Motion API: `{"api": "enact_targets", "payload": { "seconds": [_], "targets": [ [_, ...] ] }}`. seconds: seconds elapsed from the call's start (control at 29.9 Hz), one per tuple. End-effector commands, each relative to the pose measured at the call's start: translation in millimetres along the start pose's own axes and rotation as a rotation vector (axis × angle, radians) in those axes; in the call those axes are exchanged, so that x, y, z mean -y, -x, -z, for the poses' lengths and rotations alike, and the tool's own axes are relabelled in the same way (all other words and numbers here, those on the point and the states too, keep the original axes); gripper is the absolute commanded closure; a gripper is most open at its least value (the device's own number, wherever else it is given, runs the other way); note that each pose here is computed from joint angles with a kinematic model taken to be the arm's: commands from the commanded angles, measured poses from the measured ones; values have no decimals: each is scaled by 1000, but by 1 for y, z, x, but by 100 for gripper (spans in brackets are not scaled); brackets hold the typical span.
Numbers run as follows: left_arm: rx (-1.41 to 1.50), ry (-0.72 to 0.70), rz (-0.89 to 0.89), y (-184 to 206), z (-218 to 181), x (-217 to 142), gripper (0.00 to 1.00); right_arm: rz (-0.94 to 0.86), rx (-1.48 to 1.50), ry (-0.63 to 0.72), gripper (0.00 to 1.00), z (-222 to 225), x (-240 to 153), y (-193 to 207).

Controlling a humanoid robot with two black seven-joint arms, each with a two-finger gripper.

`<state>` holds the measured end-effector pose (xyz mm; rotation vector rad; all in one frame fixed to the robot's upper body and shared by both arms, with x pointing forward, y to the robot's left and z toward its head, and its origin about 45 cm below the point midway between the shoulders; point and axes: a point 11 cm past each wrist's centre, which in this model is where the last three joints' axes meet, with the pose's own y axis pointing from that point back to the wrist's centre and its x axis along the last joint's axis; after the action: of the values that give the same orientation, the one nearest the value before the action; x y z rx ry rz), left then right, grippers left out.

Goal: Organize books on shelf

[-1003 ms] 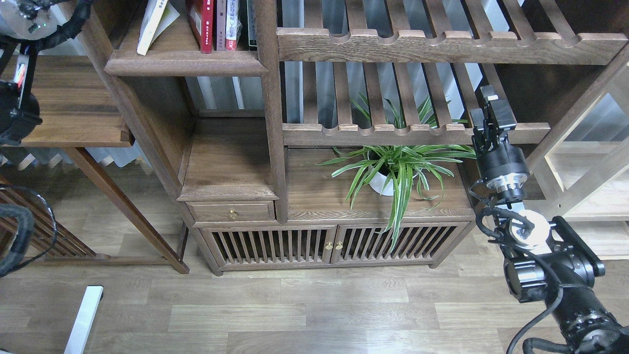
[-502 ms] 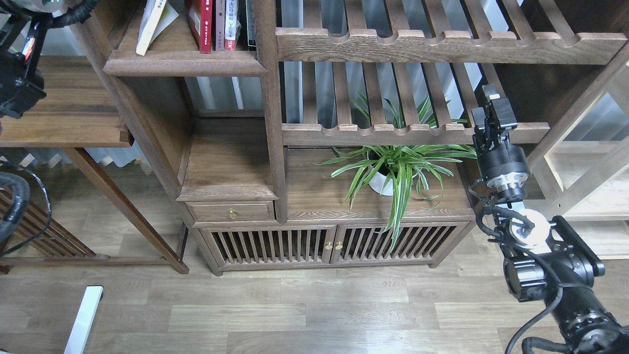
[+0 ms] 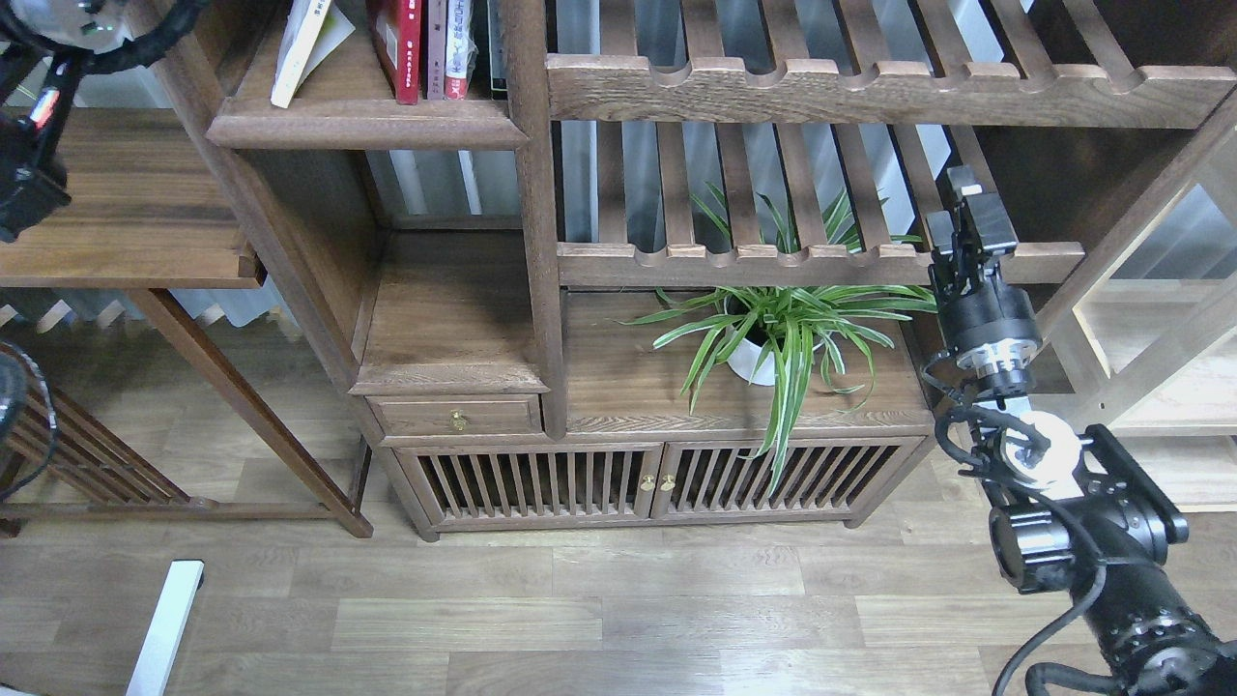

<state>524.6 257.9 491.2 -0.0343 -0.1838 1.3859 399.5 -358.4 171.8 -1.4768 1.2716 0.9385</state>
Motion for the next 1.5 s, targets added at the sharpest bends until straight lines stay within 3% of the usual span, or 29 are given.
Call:
{"api": "enact_targets", "payload": {
  "seconds": [0.0, 0.43, 0.67, 0.84, 1.14, 1.47],
  "targets": [
    [14, -3, 15, 0, 0, 0, 92, -1, 1, -2, 20, 1, -1, 0],
    [141, -47, 43, -18, 8, -8, 89, 3, 5, -1, 20, 0, -1, 1],
    [160, -35, 29, -23, 10, -9, 67, 0, 3, -1, 20, 0, -3, -1],
    [154, -34, 30, -19, 10, -8, 61, 0, 5, -1, 20, 0, -3, -1],
    [151, -29, 33, -17, 9, -7, 59, 3, 4, -1, 20, 0, -2, 0],
    [143, 41, 23, -14, -23, 1, 59, 3, 2, -2, 20, 1, -2, 1]
  ]
}}
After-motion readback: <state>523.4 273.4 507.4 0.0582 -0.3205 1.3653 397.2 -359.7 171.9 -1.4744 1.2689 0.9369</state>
